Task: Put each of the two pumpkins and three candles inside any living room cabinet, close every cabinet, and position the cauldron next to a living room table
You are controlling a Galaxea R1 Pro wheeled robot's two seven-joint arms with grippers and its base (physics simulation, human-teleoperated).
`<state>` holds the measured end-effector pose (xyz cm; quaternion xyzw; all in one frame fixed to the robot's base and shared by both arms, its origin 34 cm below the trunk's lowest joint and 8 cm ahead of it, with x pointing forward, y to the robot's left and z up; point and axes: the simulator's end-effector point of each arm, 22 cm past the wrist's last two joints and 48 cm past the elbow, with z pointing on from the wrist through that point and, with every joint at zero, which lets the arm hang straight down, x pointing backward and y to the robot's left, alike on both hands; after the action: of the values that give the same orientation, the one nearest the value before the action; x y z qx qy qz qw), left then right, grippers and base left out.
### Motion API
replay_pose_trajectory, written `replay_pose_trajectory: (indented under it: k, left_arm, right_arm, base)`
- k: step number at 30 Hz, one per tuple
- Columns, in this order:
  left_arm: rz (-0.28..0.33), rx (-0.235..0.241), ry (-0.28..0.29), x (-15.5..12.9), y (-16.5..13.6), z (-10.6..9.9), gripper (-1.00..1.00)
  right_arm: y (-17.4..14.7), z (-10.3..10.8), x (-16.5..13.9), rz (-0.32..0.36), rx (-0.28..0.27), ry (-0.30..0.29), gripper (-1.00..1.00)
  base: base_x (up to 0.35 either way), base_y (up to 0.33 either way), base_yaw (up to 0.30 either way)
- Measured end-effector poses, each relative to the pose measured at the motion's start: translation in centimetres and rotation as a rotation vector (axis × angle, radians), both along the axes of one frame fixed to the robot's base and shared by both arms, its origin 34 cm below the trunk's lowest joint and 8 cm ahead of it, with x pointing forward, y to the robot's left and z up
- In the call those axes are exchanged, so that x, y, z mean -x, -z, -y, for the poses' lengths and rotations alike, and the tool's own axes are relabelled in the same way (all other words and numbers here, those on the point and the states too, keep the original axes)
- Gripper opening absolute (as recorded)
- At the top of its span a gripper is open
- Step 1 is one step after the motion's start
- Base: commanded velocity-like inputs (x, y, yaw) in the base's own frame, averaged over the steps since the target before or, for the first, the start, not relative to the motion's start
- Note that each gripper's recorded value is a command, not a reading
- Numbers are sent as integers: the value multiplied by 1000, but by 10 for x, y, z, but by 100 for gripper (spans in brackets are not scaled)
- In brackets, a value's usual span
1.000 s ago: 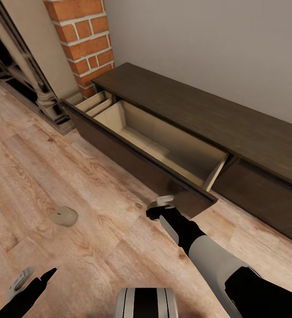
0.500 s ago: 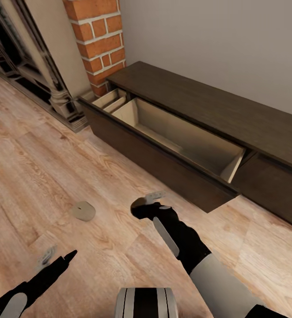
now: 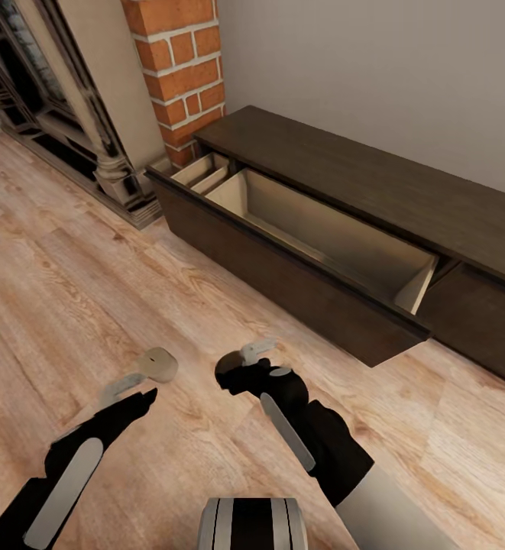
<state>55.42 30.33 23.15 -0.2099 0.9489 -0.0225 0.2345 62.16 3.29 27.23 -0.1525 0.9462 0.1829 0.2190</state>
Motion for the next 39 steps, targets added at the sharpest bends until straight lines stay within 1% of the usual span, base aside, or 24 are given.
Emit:
replay_pose_trajectory:
  k: [2, 5, 6, 7, 9, 12, 13, 18, 26, 30, 39]
  left_arm:
    - [-1, -22, 23, -5, -2, 4, 100]
    - [11, -58, 98, -14, -6, 26, 100]
    - [15, -66, 113, -16, -7, 30, 100]
    - [19, -79, 140, -20, -9, 36, 100]
    - [11, -90, 178, -21, -10, 45, 100]
    - [-3, -109, 207, -21, -9, 48, 100]
    - [-9, -118, 211, -21, -8, 46, 100]
    - [-19, -129, 209, -19, -6, 42, 100]
    - [-25, -133, 208, -17, -4, 41, 100]
    - [-46, -136, 207, -11, 4, 39, 100]
    - [-56, -146, 204, -8, 8, 33, 100]
  right_arm:
    - [0, -1, 1, 4, 4, -8, -100]
    - [-7, -1, -2, 22, -1, -10, -100]
    - [-9, 0, -5, 31, -1, -9, -100]
    - [-14, 6, -10, 52, 2, -6, -100]
    - [-23, 17, -18, 87, 6, -3, -100]
    - [-36, 27, -28, 129, 5, 2, -100]
    - [-40, 28, -30, 139, 2, 4, -100]
    - [-44, 29, -32, 148, -1, 4, -100]
    - [-44, 29, -30, 150, -1, 2, -100]
    - [-44, 28, -29, 148, -2, 0, -100]
    - [-42, 24, -27, 141, -4, -4, -100]
  base:
    - [0, 5, 0]
    - [0, 2, 0]
    - [0, 0, 0]
    - [0, 0, 0]
    - [0, 0, 0]
    - [0, 0, 0]
    - [0, 0, 0]
    - [89, 17, 0]
    - [285, 56, 0]
    - [274, 128, 0]
    - [81, 60, 0]
